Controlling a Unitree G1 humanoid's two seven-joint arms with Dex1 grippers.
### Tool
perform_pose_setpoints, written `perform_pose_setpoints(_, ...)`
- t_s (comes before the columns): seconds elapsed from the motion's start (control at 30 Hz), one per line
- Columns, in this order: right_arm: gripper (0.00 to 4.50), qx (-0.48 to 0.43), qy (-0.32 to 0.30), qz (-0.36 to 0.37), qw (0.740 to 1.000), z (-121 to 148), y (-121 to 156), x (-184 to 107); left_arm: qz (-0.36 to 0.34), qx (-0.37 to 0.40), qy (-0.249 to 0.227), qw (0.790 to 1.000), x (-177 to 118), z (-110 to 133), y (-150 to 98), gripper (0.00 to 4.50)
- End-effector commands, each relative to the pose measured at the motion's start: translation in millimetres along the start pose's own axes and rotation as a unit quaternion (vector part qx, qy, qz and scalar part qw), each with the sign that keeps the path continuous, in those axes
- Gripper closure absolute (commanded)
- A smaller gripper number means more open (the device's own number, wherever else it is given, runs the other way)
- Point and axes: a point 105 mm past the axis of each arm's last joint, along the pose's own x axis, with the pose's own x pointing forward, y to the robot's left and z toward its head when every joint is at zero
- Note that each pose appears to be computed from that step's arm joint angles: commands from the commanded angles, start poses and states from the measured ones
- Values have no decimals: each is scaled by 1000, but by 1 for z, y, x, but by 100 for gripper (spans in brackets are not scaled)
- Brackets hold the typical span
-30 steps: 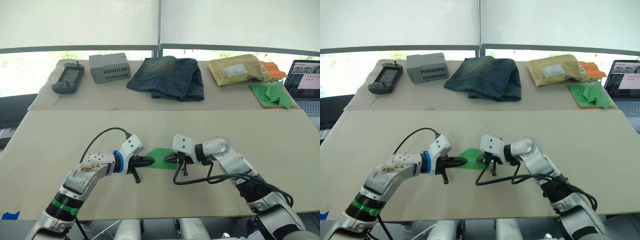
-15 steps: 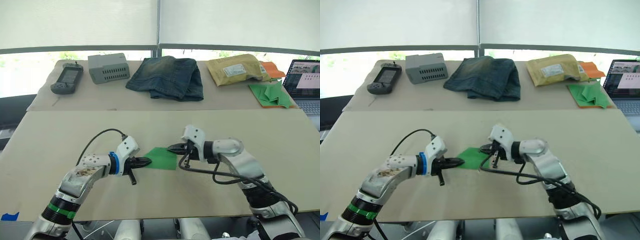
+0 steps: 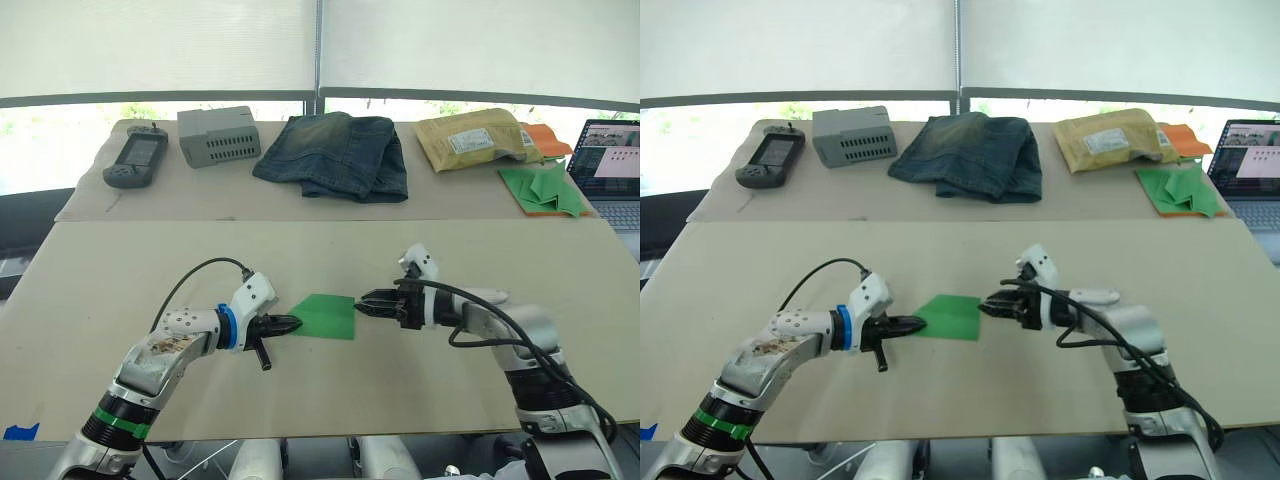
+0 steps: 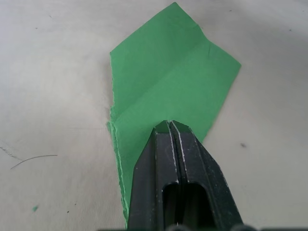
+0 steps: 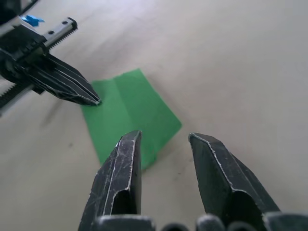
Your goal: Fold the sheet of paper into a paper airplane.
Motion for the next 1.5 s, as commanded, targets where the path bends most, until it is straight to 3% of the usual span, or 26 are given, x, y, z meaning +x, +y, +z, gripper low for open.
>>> perform_pose_setpoints(0.03,262,14,-12,8,1000,2,-2,4,10,0,22,1000,-3,-9,4,450)
perform_pose_setpoints(0.3,262,12,-28,29,999,11,-2,11,19,-2,24,1000,-8,-7,11,450)
perform_pose_setpoints(0.5,447,-40,-38,43,998,11,5,9,23,-4,25,999,-9,-7,12,450)
perform_pose_setpoints(0.6,447,-132,-45,50,989,13,12,7,27,-4,25,999,-9,-6,15,450)
perform_pose_setpoints(0.7,447,-235,-15,53,970,6,16,5,28,-5,24,999,-9,-5,16,450)
perform_pose_setpoints(0.83,447,-309,-32,84,947,10,33,4,26,-2,27,999,-8,-5,18,450)
perform_pose_setpoints(0.97,447,-393,-10,104,913,-1,42,4,26,-1,26,999,-6,-2,20,450)
perform_pose_setpoints(1.1,447,-414,-32,108,903,0,50,7,23,-1,25,999,-4,-2,18,450)
perform_pose_setpoints(1.5,447,-449,45,86,888,-38,28,19,30,-35,1,999,-8,4,26,450)
